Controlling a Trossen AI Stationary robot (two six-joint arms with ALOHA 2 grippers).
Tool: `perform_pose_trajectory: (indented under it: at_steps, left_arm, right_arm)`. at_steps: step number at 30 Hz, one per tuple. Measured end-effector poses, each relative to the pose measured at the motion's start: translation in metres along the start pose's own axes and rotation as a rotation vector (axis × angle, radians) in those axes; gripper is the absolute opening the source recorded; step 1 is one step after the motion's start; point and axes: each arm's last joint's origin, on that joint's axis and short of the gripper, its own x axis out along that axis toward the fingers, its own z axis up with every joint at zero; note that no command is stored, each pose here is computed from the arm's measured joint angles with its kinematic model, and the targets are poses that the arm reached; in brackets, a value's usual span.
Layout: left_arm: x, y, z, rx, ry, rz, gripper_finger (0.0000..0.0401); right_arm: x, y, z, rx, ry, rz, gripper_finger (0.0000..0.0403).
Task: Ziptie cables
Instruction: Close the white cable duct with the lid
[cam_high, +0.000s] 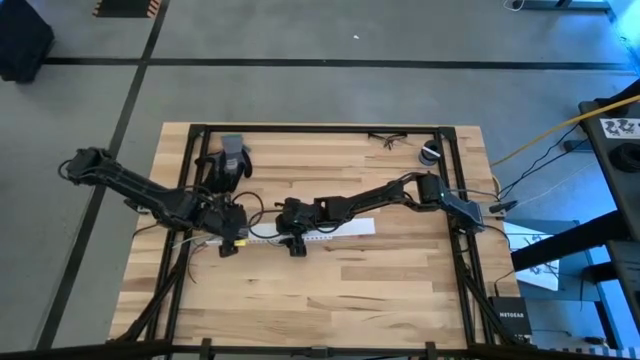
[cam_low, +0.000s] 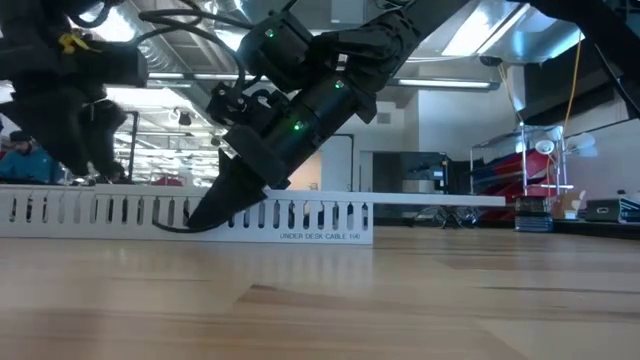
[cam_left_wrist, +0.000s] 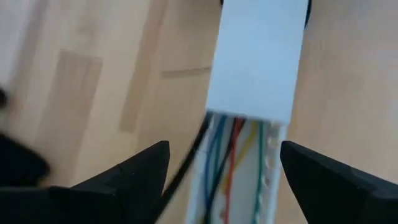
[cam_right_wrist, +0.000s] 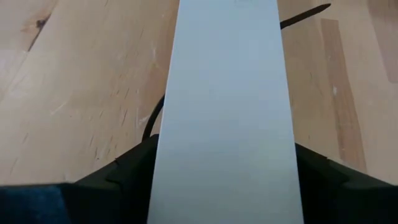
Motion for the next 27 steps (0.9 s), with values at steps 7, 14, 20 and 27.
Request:
perform_pose_trajectory:
  at_steps: [7, 14, 20, 27]
  left_arm:
    - [0.0, -0.006, 0.009, 0.139, -0.117, 0.003, 0.0301]
    - [0.018, 0.0, -0.004, 0.071, -0.039, -0.04, 0.0301]
    - [0.017, -0.01, -0.002, 0.056, -0.077, -0.182, 0.0301]
    - [0.015, -0.018, -0.005, 0.031, -0.061, -0.224, 0.0301]
  right_arm:
    - [0.0, 0.0, 0.0, -0.02, 0.001, 0.0, 0.0275]
    - [0.0, 0.0, 0.0, -0.028, 0.002, 0.0, 0.0275]
    - [0.0, 0.0, -0.001, -0.032, 0.011, 0.005, 0.0275]
    - [0.0, -0.001, -0.001, -0.031, 0.009, 0.011, 0.0275]
